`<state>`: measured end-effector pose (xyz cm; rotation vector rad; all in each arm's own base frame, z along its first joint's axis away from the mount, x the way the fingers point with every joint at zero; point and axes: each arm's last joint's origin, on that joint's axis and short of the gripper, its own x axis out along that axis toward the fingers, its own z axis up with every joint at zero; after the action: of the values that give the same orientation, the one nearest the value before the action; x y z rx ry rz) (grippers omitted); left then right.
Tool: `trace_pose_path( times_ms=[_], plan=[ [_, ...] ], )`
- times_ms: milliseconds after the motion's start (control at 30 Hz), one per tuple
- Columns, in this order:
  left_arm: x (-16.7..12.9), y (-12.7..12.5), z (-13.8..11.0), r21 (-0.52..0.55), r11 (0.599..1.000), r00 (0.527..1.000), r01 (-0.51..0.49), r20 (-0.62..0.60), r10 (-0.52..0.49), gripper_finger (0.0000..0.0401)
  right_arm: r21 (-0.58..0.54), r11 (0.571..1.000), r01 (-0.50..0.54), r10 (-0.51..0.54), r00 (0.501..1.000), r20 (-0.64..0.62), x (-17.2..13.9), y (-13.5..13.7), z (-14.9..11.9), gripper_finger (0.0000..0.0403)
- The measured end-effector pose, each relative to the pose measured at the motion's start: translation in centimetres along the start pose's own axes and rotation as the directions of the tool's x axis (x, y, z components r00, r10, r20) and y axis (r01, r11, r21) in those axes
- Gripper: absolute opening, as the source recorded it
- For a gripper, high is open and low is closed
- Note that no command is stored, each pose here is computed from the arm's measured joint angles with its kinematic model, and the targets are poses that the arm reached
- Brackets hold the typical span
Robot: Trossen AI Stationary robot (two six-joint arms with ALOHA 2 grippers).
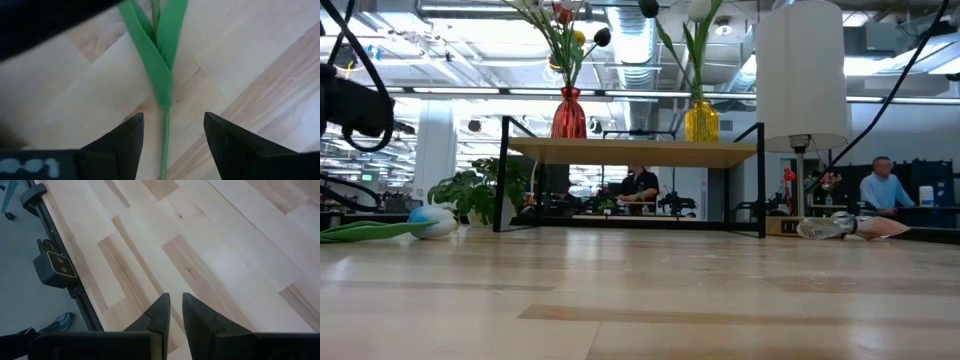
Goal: Pick and place flowers into a vace then onto a shelf
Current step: Put the white flower into the yellow vase on the shelf
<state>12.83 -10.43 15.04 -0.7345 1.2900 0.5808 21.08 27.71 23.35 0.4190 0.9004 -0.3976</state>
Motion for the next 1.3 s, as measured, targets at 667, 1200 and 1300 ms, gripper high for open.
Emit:
trace_pose_path(
  times_ms=[667,1200,1300],
  plan=[
    [2.1,-0.2,-0.3,-0.011,0.989,0.989,-0.144,-0.011,0.144,0.0196,-0.025,1.000,0.006,-0.005,0.999,0.050,0.0,0.0,0.1,0.0042],
    [1.7,-1.1,-0.1,0.029,0.995,0.995,-0.094,0.028,0.094,0.0064,-0.029,0.999,0.013,-0.011,0.998,0.055,0.0,-0.1,0.2,0.0042],
    [1.7,-1.3,-0.1,0.028,0.996,0.996,-0.080,0.031,0.079,0.0034,-0.029,0.999,0.013,-0.011,0.998,0.056,0.0,-0.1,0.2,0.0042]
  ],
)
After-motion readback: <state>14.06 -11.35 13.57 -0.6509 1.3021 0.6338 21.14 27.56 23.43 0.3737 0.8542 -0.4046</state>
